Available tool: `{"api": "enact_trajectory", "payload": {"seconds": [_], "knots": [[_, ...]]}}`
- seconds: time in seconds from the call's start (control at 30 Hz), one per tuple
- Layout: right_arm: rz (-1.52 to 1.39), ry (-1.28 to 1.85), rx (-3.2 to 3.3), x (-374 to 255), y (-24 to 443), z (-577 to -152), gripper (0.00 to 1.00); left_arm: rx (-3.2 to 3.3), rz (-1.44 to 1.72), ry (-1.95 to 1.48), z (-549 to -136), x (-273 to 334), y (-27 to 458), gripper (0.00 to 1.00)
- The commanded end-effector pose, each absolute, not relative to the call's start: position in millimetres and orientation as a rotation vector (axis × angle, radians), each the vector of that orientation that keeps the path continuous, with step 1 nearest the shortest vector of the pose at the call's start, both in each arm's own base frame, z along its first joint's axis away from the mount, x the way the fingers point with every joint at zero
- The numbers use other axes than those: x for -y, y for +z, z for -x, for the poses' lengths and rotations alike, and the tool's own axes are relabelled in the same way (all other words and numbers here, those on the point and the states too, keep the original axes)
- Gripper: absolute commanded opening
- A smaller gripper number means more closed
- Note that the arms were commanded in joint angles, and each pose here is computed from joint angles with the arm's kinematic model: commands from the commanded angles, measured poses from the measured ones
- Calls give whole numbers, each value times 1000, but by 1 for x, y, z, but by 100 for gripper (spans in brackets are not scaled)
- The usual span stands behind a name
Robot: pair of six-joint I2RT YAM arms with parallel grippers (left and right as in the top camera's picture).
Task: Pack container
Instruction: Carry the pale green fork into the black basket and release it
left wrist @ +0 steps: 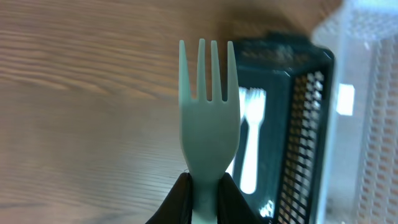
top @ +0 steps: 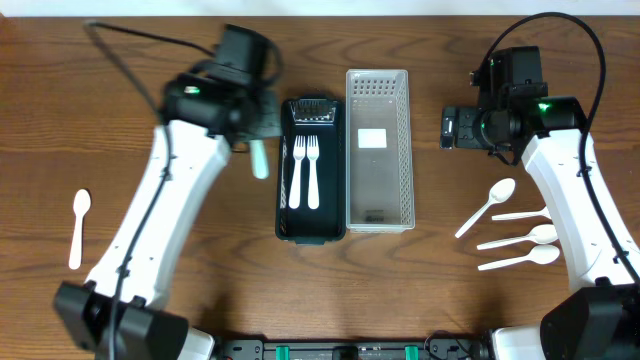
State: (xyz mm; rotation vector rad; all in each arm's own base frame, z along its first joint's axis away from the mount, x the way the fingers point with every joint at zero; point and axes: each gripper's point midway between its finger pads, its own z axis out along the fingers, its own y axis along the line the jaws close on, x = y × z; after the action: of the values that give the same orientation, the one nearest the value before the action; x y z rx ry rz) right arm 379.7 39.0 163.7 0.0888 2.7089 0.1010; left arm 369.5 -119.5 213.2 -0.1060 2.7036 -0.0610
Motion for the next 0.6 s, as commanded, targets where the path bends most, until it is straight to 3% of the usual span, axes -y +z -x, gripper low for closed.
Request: {"api": "enact_trajectory", "payload": {"seconds": [0.0,0.43,0.5,0.57], "knots": [[-89,87,-2698,-36,168,-381,95,-2783,51,-40,-369,144,182,10],[-89,82,-2722,-36,166,-376,95,-3012,-144,54,-376,177,65,13],[-90,81,-2729,-36,165,-374,95,-3023,-146,62,-376,177,59,36],[-79,78,-2735,-36,165,-373,95,-3019,-147,67,-377,177,60,41]]}}
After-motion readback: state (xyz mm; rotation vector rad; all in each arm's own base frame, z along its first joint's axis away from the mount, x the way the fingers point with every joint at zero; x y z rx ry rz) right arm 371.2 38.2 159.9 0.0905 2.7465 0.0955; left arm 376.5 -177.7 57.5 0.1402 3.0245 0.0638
